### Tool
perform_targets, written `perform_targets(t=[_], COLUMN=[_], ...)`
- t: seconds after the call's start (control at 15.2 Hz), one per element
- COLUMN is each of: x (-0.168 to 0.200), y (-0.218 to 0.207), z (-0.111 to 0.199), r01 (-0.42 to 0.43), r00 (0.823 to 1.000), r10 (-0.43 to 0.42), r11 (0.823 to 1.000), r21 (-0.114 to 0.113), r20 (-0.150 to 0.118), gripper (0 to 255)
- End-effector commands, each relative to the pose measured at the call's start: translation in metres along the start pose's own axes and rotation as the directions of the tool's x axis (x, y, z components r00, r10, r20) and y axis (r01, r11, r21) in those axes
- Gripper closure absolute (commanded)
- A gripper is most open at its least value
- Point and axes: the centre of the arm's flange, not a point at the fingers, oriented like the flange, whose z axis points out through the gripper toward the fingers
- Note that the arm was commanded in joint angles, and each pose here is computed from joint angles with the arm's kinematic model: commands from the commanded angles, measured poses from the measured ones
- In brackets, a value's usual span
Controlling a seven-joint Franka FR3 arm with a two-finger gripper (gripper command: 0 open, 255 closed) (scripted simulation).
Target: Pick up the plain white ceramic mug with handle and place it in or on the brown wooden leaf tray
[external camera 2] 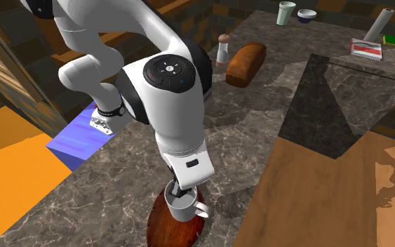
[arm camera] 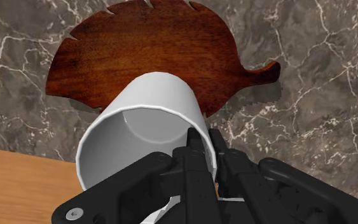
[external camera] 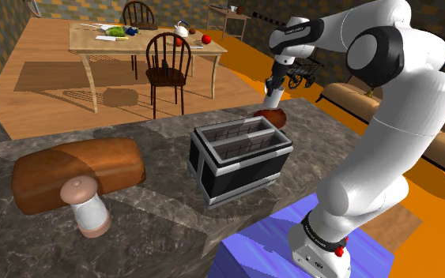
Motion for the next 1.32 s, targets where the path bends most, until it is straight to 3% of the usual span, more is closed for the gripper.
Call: perform_targets(t=[0.0,0.66,1.12,1.19,1.25], x=[0.0,-0.002,-0.002,-0.002,-0.002], y=[0.0,0.0,0.0,0.0,0.0], z=[0.012,0.065,0.065,0.065,0.065], r01=[0.0,0.0,0.0,0.0,0.0], r00=[1.0,1.0,1.0,1.0,1.0], r10=[0.0,0.0,0.0,0.0,0.0], r11=[1.0,1.0,1.0,1.0,1.0], r21=[0.0,0.0,0.0,0.0,0.0], r20=[-0.001,-0.001,-0.001,-0.001,-0.001], gripper=[255,255,255,0,0])
